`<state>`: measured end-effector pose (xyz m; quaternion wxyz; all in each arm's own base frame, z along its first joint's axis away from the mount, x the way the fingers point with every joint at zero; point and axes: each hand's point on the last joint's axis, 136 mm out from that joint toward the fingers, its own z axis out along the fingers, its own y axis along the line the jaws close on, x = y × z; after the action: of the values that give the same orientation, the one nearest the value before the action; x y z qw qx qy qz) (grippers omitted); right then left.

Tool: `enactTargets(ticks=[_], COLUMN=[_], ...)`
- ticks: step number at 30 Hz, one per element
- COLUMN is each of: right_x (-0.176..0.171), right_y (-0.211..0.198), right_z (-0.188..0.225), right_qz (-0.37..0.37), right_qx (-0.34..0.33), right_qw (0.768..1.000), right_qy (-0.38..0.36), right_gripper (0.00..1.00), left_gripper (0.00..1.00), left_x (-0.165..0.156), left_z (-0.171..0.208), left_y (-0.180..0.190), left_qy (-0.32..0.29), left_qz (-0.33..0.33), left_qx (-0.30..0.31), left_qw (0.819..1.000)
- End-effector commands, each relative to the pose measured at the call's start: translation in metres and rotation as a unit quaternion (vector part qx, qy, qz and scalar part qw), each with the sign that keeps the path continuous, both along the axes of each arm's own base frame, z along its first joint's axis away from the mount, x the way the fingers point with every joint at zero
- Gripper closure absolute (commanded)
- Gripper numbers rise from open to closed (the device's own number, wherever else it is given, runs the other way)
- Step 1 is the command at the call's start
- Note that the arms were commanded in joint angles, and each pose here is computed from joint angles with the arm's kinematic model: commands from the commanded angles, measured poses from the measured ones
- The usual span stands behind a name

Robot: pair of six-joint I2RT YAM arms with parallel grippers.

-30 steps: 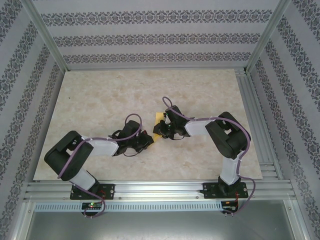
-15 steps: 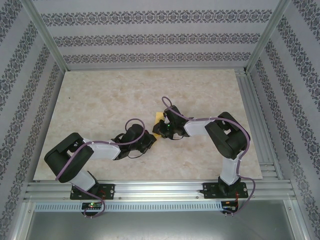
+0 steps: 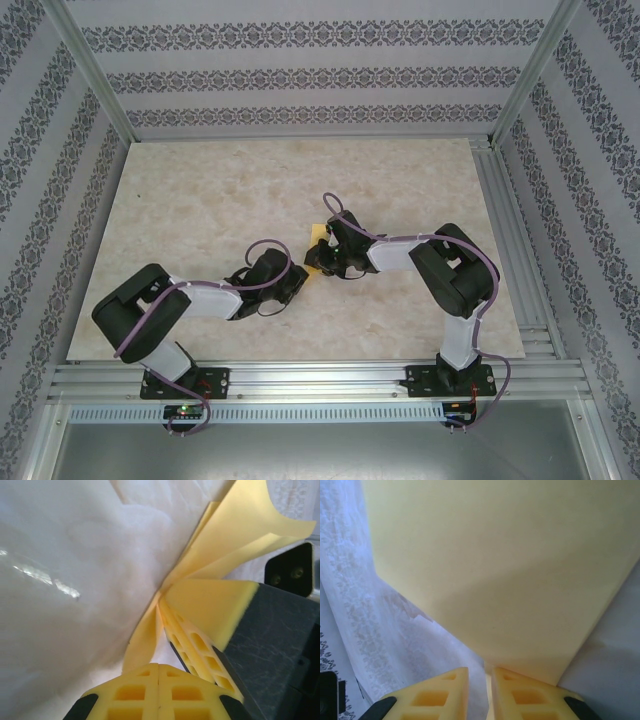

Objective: Fold a paper plane with a square sheet of paper (fold left side to right side)
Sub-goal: Fold the wing for the fifth time at the center of the table.

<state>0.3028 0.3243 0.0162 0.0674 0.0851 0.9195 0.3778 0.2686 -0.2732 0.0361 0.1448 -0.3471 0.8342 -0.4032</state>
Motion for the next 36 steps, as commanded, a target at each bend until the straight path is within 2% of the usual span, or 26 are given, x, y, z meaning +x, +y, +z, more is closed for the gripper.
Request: enactTargets(ticks=[1, 11, 19, 27, 32, 36], right_x=[-0.017, -0.018, -0.018, -0.019, -0.006, 0.013], right_y=[-0.022, -0.019, -0.019, -0.018, -0.010, -0.007], right_z=[-0.043, -0.044, -0.044, -0.042, -0.020, 0.013], right_qz=[-0.015, -0.011, -0.010, -0.008, -0.009, -0.013], right_qx=[-0.072, -0.071, -0.071, -0.070, -0.033, 0.006], right_qw=[0.996, 0.996, 0.996, 0.996, 0.999, 0.999], right_qy=[0.045, 0.047, 0.047, 0.046, 0.016, -0.028], right_gripper=[0.79, 0.79, 0.79, 0.78, 0.74, 0.69], left_gripper=[1.00, 1.00, 1.00, 1.00, 1.00, 1.00], left_x=[0.010, 0.017, 0.012, -0.002, -0.015, -0.024], left_z=[0.006, 0.009, -0.010, -0.027, -0.041, -0.051], left_y=[-0.006, -0.013, -0.017, 0.001, 0.013, 0.019], left_qy=[-0.012, -0.019, 0.010, 0.046, 0.074, 0.094], left_qz=[0.025, 0.022, 0.010, 0.026, 0.038, 0.043], left_qx=[-0.016, -0.023, -0.014, 0.016, 0.030, 0.046], left_qw=[0.999, 0.999, 1.000, 0.998, 0.996, 0.994])
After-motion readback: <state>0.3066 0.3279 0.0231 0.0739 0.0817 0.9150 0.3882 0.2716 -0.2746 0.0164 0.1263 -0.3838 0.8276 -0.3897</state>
